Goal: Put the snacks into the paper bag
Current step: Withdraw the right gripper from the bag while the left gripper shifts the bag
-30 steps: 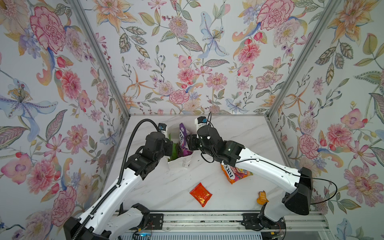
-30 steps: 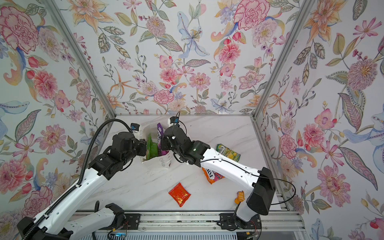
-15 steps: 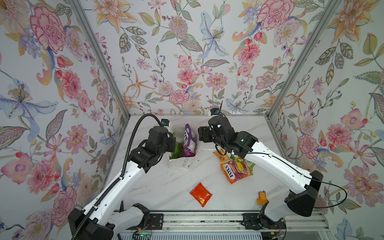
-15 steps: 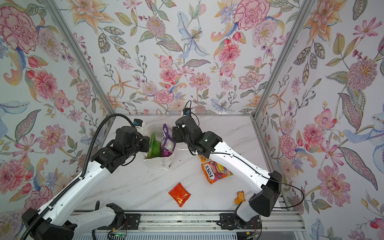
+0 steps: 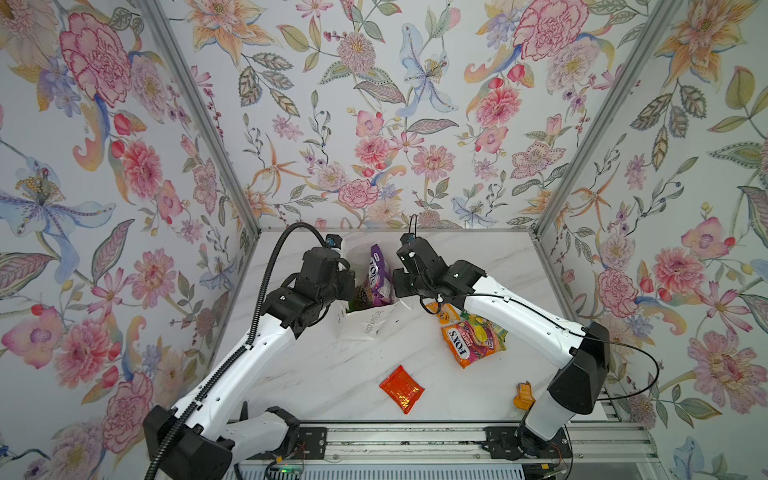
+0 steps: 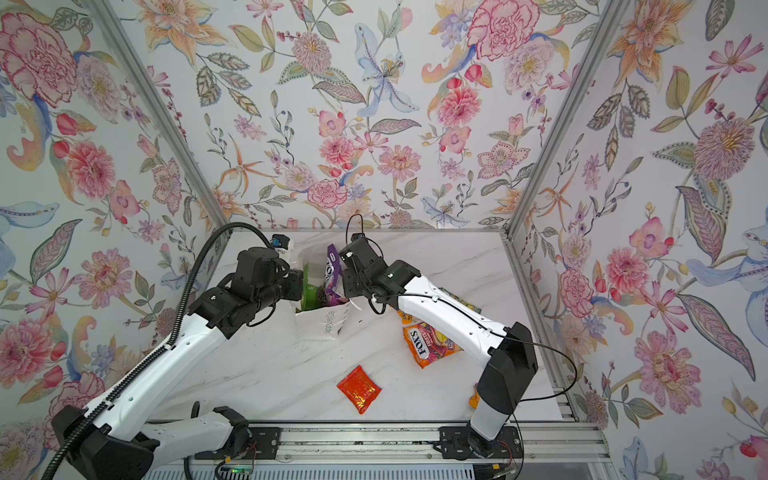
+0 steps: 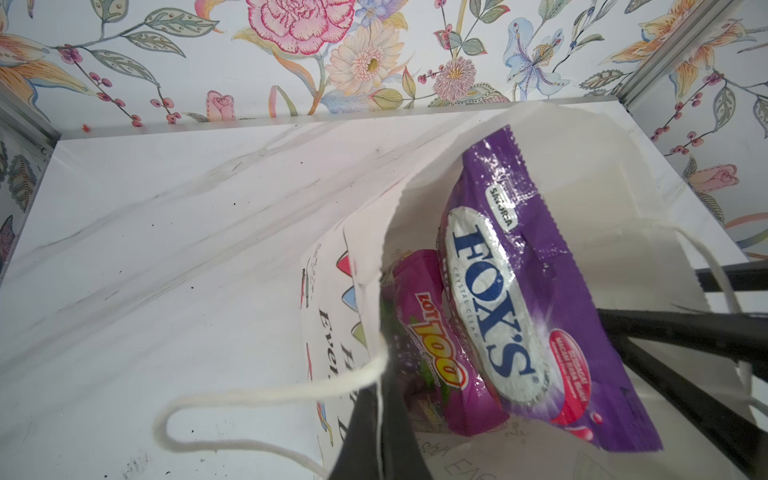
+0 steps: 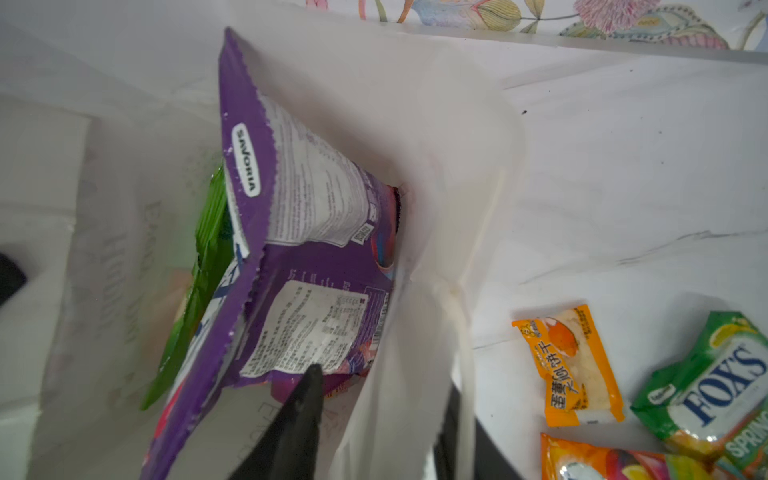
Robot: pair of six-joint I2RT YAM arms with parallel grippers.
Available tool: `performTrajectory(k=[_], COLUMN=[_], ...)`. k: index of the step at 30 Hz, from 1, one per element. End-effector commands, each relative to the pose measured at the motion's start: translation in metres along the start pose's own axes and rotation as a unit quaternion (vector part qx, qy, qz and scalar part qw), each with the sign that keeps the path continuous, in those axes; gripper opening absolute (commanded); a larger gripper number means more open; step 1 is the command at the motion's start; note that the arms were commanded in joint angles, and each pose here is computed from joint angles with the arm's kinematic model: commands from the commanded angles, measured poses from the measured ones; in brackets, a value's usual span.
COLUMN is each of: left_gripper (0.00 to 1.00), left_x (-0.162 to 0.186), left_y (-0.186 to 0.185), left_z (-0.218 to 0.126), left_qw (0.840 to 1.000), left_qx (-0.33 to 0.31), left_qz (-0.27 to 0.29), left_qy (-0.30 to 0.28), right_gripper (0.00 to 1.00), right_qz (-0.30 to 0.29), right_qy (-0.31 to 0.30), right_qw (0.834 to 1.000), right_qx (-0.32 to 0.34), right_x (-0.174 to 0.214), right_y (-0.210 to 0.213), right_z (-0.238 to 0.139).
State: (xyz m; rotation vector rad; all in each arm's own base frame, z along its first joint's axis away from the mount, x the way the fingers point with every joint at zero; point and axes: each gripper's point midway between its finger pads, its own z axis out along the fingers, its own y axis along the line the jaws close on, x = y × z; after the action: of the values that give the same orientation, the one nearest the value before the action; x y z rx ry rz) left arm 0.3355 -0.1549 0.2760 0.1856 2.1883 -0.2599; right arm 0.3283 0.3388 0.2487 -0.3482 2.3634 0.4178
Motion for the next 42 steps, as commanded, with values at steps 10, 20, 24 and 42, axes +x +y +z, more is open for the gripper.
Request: performTrajectory(k=[10, 20, 24, 42], left_gripper=[0.00, 0.00, 0.00, 0.00], left_x=[-0.110, -0.031, -0.061, -0.017], left_y=[-0.053, -0.026, -0.041, -0.030], left_z=[-0.050, 0.017, -0.010, 0.020], left_qw=[0.982, 0.999, 0.995, 0.999], left_qx=[0.117, 0.011, 0.061, 0.012], left_qz=[-0.061, -0.028, -0.038, 0.032], left_qy=[-0.136, -0.010, -0.072, 0.015], right_gripper=[0.00, 0.00, 0.00, 0.12], right_qz=[0.016, 0.113, 0.111, 0.080], right_qy=[-0.097, -0.111, -0.085, -0.066], right_qw=[0.994, 0.986, 0.989, 0.992], right_qx=[-0.053, -0.054, -0.037, -0.071], right_x=[-0.046, -0.028, -0.018, -0.017], right_y=[0.014, -0.058, -0.065, -0.044], right_z=[-0.068, -0.061, -0.043, -0.043])
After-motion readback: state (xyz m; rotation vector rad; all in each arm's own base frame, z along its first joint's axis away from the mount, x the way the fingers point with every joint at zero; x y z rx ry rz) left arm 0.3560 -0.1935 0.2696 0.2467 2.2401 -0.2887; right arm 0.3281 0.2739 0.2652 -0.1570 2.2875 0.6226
